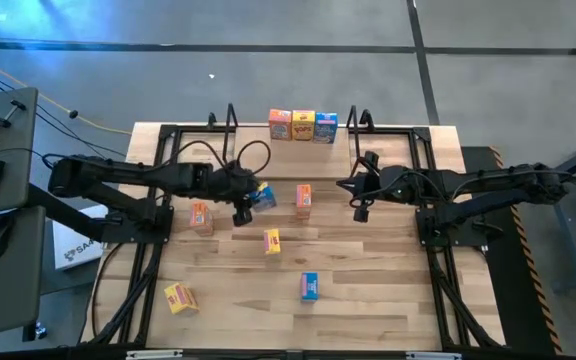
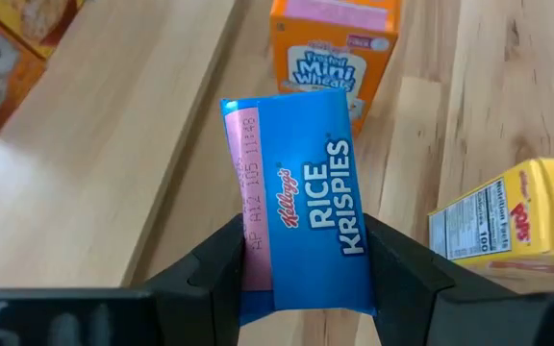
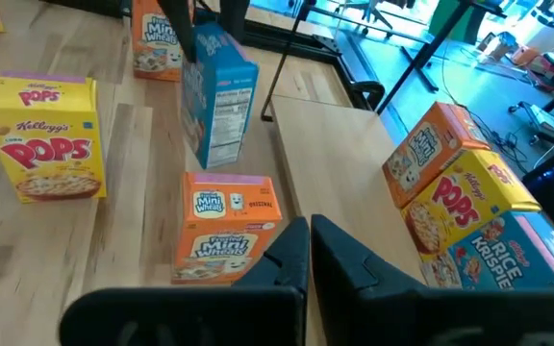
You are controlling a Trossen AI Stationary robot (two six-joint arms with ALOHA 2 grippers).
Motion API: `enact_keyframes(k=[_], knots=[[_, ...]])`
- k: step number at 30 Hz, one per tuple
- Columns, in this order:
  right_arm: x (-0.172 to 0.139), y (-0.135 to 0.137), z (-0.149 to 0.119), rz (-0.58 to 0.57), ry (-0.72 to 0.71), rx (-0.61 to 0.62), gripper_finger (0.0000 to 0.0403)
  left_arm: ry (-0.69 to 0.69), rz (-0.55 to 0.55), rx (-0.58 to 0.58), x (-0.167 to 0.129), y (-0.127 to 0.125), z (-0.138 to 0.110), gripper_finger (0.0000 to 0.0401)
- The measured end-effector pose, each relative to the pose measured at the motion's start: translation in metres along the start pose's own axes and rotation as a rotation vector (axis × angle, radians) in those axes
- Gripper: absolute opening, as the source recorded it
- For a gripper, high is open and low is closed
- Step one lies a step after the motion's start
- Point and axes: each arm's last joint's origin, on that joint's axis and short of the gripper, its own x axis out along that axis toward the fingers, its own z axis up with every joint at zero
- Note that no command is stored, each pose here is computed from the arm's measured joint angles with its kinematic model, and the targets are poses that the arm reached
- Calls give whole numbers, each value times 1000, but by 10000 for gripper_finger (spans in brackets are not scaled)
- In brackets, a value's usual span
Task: Stack cereal on shelf
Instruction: Put the top blue cereal box aligned with the other blue cereal box on the shelf
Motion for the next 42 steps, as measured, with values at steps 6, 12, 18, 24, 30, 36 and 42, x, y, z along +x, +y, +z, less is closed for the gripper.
enact_keyframes(k=[6, 12, 18, 24, 30, 36, 42], knots=[[1, 0, 0, 4, 1, 21, 0, -45, -13, -1, 12, -2, -11, 156], [1, 0, 3, 8, -29, 32, 0, -36, -35, 9, 22, -3, -19, 156], [1, 0, 6, 16, -63, 40, 0, -29, -53, 44, 40, -7, -19, 156], [1, 0, 6, 16, -63, 41, 0, -50, -72, 59, 48, -9, -16, 156], [1, 0, 6, 16, -64, 44, 0, -64, -110, 56, 42, -10, -16, 164], [1, 0, 7, 15, -72, 47, 0, -55, -108, 29, 40, -9, -17, 166], [1, -1, 8, 13, -78, 49, 0, -39, -110, -8, 40, -9, -18, 166]])
